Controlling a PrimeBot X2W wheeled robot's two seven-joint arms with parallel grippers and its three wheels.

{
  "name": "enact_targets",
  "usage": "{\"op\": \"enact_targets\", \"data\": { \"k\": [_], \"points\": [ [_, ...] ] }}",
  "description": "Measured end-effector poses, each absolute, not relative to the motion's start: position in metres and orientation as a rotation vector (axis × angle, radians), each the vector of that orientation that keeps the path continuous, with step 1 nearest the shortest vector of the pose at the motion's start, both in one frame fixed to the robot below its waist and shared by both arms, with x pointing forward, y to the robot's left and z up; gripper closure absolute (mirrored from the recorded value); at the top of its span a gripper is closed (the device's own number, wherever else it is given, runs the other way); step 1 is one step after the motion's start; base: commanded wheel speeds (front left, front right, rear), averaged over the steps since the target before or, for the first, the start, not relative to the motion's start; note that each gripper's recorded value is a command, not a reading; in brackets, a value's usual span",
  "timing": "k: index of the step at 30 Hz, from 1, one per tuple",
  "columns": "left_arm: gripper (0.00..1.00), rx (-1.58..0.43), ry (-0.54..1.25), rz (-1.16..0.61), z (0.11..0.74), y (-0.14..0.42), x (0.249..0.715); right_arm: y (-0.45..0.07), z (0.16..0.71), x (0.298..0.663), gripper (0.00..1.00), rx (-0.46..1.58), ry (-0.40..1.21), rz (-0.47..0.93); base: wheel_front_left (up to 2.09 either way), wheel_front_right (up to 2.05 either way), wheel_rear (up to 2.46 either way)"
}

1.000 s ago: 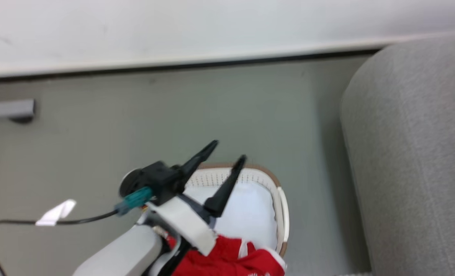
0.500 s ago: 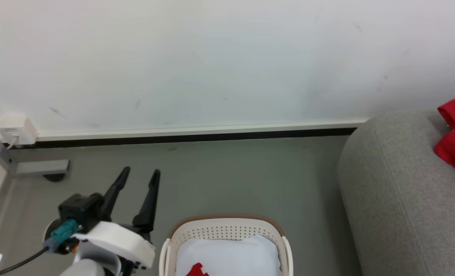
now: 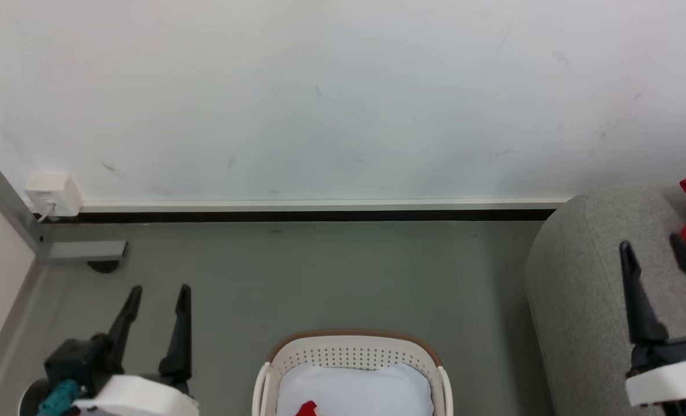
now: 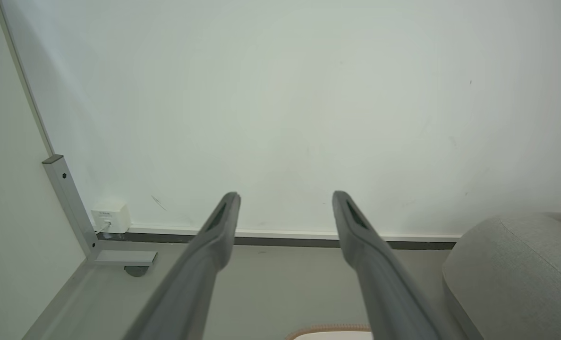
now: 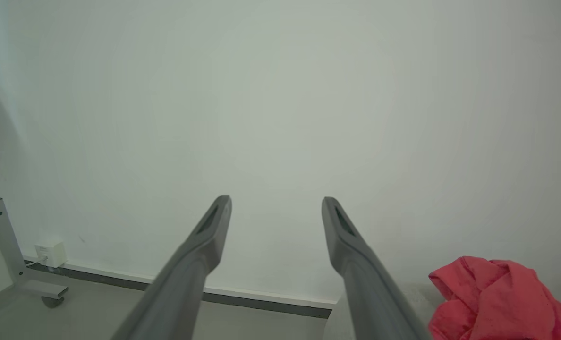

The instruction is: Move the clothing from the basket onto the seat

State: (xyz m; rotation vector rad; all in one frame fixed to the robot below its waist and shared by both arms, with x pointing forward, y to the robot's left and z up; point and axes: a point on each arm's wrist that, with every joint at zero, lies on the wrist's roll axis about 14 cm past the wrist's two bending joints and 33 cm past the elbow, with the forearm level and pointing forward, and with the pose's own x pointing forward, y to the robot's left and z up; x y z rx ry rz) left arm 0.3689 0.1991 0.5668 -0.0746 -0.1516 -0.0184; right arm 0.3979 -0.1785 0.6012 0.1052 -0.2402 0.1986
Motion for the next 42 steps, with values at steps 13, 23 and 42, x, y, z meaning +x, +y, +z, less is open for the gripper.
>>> {"op": "enact_targets", "data": {
  "k": [13,23,42],
  "points": [
    [0.0,-0.077,-0.133,0.027,0.542,0.204,0.348,-0.153,0.548,0.368,0.0,0.192,-0.173,0.197,0.0,0.0,0.0],
    [0.0,-0.087,-0.129,0.013,0.535,0.198,0.352,-0.144,0.537,0.366,0.0,0.211,-0.143,0.202,0.0,0.0,0.0],
    [0.0,-0.09,-0.115,-0.014,0.526,0.191,0.358,-0.15,0.538,0.366,0.0,0.204,-0.145,0.186,0.0,0.0,0.0]
  ]
}}
